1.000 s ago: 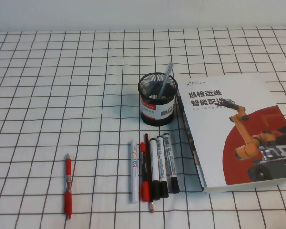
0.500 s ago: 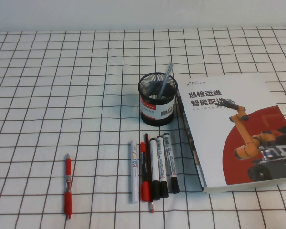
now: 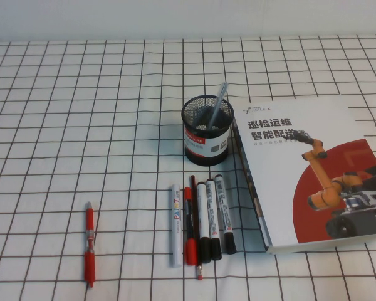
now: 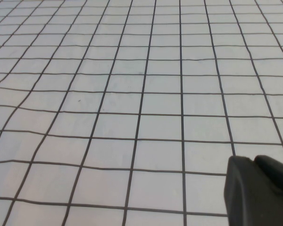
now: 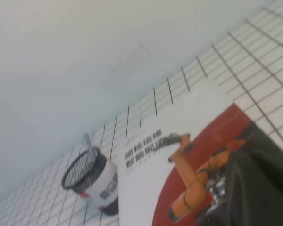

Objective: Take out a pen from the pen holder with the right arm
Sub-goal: 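Take a marker out of the pen holder and lay it on the table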

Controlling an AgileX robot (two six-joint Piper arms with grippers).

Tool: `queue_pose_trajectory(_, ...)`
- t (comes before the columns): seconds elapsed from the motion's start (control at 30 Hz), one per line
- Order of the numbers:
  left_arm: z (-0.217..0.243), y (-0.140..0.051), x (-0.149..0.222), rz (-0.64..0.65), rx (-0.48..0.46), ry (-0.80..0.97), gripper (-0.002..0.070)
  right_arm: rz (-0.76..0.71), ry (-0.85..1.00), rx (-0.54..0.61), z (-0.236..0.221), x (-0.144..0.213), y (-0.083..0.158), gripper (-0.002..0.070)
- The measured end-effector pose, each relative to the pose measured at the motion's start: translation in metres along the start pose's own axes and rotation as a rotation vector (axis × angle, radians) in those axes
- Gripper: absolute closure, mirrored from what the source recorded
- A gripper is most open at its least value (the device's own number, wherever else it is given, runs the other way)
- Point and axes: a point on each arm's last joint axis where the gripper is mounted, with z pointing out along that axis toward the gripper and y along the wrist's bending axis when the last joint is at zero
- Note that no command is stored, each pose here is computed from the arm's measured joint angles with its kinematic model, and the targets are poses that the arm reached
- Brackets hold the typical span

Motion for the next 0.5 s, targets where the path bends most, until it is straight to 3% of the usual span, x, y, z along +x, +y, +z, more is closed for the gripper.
queue_pose_trajectory(0.17,0.000,0.000,0.000,0.000,0.000,0.000,0.0678,-0.021,0.208,0.055,0.013,-0.011,0.021,0.0692)
queue_pose_trajectory(0.5,0.000,0.000,0.000,0.000,0.000,0.000,0.0678,-0.229,0.583,0.139,0.074,-0.039,0.053,0.0692)
